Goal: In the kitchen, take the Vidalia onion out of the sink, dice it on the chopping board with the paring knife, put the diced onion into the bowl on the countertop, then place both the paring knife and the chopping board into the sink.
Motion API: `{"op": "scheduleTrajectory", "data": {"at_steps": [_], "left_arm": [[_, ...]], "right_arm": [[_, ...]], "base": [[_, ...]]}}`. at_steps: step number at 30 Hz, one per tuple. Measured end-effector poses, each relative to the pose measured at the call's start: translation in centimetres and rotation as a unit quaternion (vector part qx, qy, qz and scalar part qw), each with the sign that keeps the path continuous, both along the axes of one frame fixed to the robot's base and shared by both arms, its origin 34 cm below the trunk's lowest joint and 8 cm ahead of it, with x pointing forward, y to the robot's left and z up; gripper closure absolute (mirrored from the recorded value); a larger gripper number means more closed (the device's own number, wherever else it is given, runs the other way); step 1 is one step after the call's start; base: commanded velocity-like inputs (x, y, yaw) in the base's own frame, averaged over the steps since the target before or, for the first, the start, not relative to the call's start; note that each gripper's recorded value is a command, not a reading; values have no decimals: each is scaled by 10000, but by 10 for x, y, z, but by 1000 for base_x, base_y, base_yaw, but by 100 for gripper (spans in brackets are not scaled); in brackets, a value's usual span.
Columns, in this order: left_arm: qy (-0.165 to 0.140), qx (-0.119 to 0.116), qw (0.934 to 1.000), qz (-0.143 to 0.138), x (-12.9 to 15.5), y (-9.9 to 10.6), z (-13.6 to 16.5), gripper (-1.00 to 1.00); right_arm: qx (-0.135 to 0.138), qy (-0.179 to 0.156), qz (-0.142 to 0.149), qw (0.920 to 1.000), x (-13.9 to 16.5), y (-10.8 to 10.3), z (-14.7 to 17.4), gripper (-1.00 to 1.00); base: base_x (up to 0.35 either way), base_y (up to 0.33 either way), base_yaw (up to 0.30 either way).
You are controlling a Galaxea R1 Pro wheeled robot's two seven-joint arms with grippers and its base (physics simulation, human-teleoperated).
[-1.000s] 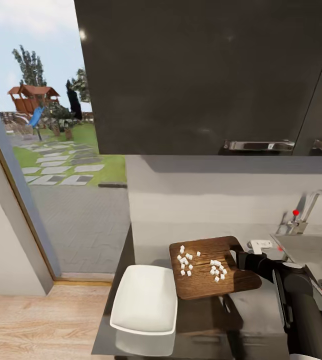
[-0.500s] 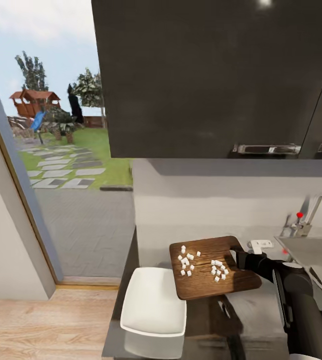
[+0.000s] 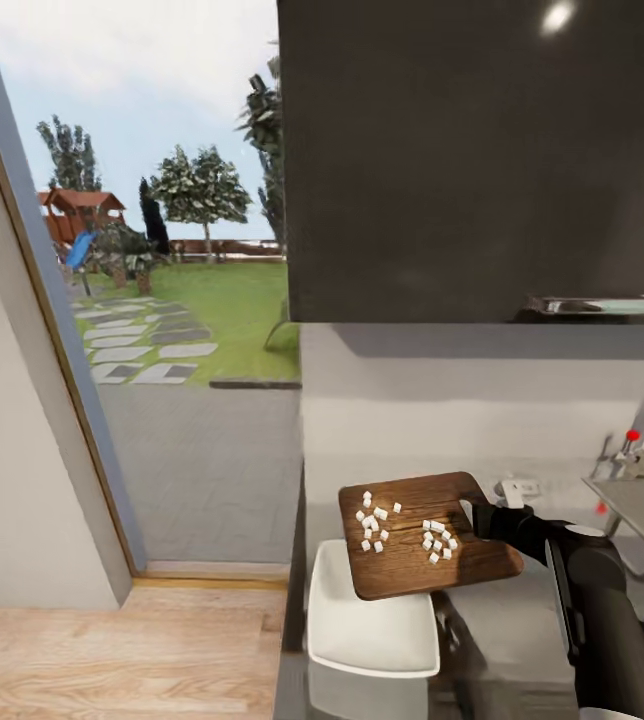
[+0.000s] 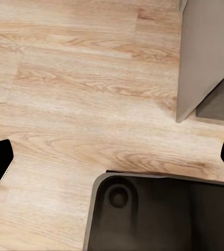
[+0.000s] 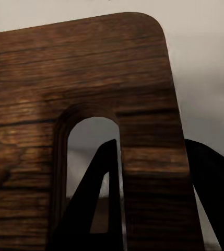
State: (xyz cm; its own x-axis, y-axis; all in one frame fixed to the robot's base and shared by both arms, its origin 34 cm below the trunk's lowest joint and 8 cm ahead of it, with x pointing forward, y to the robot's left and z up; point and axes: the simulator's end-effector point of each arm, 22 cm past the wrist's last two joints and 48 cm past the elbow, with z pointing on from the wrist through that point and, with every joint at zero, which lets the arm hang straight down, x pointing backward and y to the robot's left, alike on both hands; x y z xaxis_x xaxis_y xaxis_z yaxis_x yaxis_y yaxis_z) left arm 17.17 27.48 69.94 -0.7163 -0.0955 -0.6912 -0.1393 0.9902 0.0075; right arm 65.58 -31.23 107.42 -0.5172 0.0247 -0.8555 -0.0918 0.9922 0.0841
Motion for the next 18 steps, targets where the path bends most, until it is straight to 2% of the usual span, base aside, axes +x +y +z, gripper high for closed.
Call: {"op": "scheduleTrajectory", "data": {"at_steps": [9,14,18], "left_arm": [[-36,-4,10000,-1,2,0,0,-100],[-26,-7,10000,-6,1,-1,0,-100],[-29,-6,10000,-6,2,-1,0,-100]], "right_arm": [[-6,-61,-7,10000,-1,-1,6,100],[-354,-157,-136,9992,-2,-34,19,100],[-376,-178,-145,9990,-2,-38,22,100]], "base": [[0,13,0],[0,0,0],[0,16,0]]}}
